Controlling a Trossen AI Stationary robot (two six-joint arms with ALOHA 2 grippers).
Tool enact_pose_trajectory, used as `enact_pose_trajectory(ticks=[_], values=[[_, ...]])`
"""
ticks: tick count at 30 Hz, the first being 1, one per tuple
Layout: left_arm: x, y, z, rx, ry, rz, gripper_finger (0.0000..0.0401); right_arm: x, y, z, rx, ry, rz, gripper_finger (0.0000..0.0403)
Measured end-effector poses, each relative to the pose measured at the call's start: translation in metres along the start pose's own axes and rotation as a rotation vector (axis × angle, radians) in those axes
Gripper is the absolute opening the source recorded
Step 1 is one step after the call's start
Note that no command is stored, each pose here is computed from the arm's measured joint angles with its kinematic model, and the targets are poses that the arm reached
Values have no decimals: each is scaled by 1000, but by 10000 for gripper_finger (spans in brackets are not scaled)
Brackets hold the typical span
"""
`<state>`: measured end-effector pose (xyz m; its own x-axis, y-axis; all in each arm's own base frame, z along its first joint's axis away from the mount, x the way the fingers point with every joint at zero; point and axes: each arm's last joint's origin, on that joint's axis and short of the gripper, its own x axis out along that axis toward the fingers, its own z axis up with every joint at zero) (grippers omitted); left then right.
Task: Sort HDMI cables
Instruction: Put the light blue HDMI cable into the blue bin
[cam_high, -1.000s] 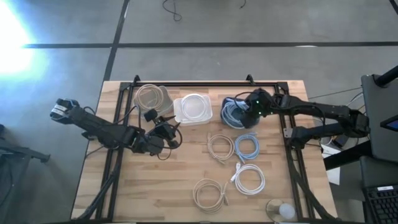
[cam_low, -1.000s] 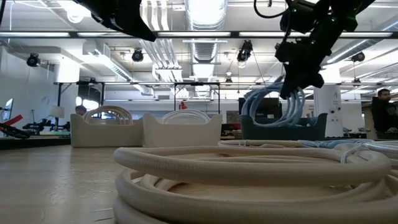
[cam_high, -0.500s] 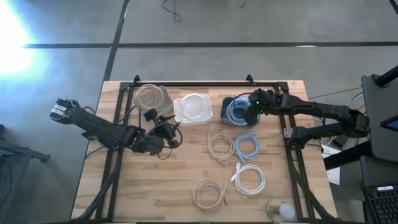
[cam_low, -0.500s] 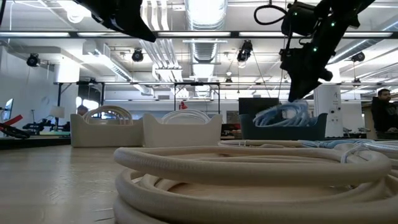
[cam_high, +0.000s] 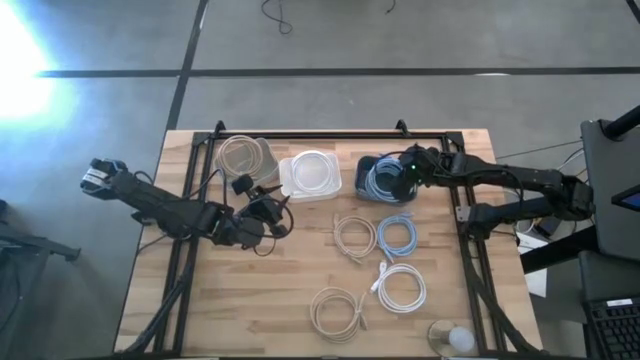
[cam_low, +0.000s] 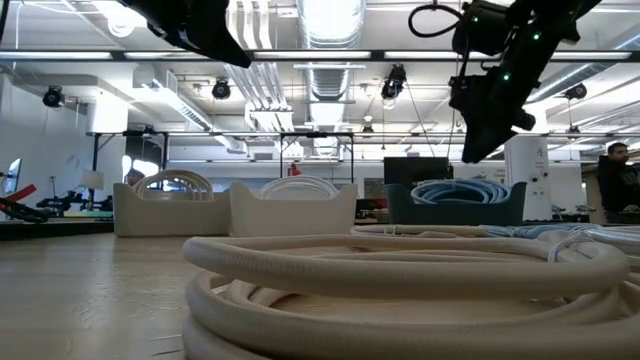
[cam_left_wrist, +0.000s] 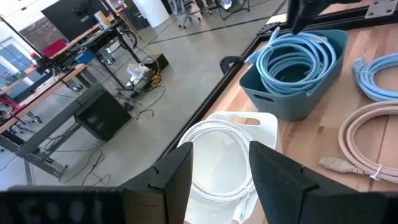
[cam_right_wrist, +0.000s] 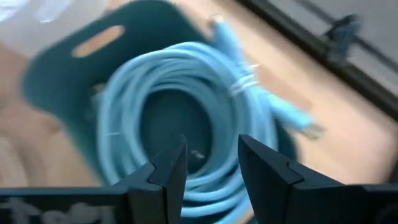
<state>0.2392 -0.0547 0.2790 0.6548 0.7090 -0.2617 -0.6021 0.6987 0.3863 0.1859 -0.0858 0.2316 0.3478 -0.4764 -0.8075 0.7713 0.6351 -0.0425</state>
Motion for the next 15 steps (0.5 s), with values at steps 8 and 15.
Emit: enact_pose_trajectory(ticks=[8, 15], values=[[0, 0, 0, 21, 1, 1, 174, -5, 19, -8, 93, 109, 243, 135], [0, 0, 0, 46, 1, 1, 174, -16, 42, -21, 99, 152, 320, 140]])
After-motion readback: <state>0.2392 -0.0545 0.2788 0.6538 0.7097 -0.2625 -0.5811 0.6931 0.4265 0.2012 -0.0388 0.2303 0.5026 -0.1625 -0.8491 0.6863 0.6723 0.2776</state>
